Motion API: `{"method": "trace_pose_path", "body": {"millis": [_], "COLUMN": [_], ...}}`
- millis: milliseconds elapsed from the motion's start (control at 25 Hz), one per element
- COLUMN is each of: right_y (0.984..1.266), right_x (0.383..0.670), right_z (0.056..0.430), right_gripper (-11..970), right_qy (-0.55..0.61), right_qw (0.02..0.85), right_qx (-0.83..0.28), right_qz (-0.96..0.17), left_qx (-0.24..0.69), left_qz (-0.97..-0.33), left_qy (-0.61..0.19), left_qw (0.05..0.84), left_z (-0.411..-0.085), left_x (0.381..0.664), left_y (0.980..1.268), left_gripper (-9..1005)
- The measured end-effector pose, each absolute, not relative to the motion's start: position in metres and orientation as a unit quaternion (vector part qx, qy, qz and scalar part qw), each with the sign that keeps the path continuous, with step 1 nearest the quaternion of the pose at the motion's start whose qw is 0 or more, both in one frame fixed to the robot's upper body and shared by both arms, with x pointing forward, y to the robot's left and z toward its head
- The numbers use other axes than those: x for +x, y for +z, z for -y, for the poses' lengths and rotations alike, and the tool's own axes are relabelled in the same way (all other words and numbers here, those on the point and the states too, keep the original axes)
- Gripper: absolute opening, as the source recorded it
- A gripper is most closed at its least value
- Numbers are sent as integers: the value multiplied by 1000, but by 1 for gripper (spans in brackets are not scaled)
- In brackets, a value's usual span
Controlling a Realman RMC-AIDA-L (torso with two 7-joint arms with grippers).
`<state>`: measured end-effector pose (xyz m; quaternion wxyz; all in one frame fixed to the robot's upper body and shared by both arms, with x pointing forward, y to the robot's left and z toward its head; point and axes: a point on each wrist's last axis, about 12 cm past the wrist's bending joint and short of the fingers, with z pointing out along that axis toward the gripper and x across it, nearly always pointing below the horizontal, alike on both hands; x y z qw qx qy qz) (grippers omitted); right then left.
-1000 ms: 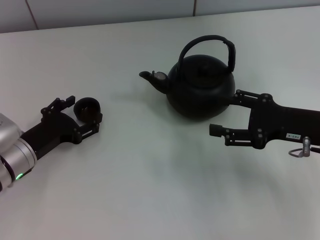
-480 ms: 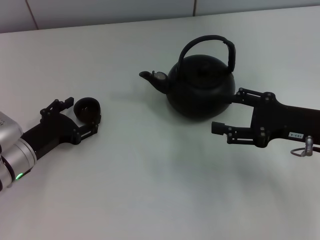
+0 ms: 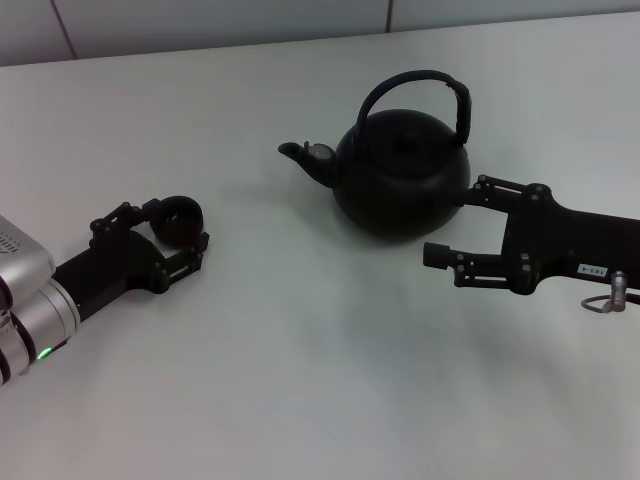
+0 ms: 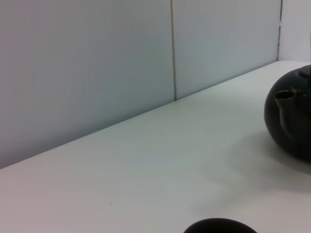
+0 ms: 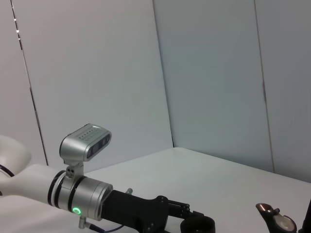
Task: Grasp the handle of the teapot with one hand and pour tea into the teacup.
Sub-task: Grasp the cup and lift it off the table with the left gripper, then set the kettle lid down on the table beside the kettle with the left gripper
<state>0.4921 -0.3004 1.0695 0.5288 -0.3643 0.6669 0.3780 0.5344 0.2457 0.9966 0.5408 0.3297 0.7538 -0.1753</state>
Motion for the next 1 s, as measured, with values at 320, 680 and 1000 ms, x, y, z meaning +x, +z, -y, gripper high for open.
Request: {"method": "trace_pose_path", "body": {"millis": [320,680,1000], "right_y": [1069,1069,1066], "right_x": [492,492,488], "right_z": [301,301,302], "right_gripper": [820,821,822], "right_qy": [378,378,378], "right_qw": [529,529,528], "right_qx": [-364,-363,-359], "right_qz": [-667,-668,-670], "left_qx": [331,335,358], "left_qz": [-745,-732,-709], "left_qy": [-186,-203,-252], "left_qw": [548,557,552], "left_z": [-244,-241,-231], "left_x": [533,529,520], "left_y": [999,1002,1005], "left_gripper": [700,686,686]}}
